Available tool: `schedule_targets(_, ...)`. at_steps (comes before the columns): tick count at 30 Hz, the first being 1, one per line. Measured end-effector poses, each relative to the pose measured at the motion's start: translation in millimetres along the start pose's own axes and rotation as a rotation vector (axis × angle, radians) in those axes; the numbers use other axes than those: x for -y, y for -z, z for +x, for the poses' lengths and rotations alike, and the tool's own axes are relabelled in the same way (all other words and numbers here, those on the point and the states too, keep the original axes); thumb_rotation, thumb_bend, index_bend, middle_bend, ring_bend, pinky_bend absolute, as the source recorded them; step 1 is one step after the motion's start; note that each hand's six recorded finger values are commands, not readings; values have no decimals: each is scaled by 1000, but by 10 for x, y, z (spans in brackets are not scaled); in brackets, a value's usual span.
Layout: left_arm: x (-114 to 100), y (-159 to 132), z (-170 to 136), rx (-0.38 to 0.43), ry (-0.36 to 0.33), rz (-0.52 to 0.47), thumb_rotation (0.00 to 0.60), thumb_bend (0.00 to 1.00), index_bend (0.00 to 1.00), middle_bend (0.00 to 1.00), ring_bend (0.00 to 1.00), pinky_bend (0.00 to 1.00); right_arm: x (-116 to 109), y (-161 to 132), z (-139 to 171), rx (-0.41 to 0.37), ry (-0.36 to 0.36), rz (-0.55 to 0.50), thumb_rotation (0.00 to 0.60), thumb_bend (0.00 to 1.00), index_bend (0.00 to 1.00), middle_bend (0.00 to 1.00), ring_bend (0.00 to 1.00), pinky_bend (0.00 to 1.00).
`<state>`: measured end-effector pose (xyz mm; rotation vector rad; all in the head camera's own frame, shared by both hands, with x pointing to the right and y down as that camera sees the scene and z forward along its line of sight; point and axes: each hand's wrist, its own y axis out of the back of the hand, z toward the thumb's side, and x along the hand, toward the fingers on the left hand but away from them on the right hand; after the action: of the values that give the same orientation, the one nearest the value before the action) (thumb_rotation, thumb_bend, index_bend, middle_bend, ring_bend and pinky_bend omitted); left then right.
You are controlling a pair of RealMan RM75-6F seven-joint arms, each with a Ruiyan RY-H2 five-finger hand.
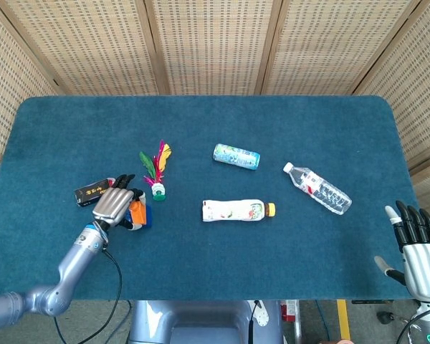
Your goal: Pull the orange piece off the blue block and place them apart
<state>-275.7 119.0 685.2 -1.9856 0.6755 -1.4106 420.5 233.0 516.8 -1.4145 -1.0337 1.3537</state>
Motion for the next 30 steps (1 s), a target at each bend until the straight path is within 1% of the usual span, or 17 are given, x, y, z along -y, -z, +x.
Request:
schedule_targets(4, -86, 37, -31, -3, -24, -26, 600, 181, 500, 514, 0, 0, 2, -9, 4, -3, 0, -1, 600, 0, 0, 0, 0, 0)
schedule_targets(6, -147, 55, -43, -3, -43, -55, 600, 191, 508, 519, 0, 0, 9, -15, 3, -4, -2, 0, 600, 0, 0, 0, 0, 0)
schedule_targets(10, -271, 78, -63, 7, -88, -154, 600, 202, 526, 530, 0, 0, 34, -23, -1, -5, -10, 3, 600, 0, 0, 0, 0, 0)
schedule_targets(14, -379, 97, -77, 35, -132, -308, 600, 204, 535, 537, 0, 0, 74, -21, -12, 0, -22, 9, 600, 0, 0, 0, 0, 0)
schedule_targets(17, -458, 115, -75, 72, -168, -454, 600, 205, 535, 537, 0, 0, 101, -13, -37, 5, -27, 14, 600, 0, 0, 0, 0, 0)
schedule_targets(21, -507, 105, -54, 128, -204, -633, 600, 205, 536, 537, 0, 0, 104, -5, -102, 4, -26, 13, 600, 0, 0, 0, 0, 0)
schedule_targets(25, -469, 38, 10, 190, -228, -801, 600, 206, 536, 537, 0, 0, 63, -13, -199, -10, -27, -18, 600, 0, 0, 0, 0, 0)
schedule_targets(30, -326, -205, 143, 273, -230, -1019, 600, 206, 536, 537, 0, 0, -27, -25, -412, -37, -55, -88, 600, 0, 0, 0, 0, 0)
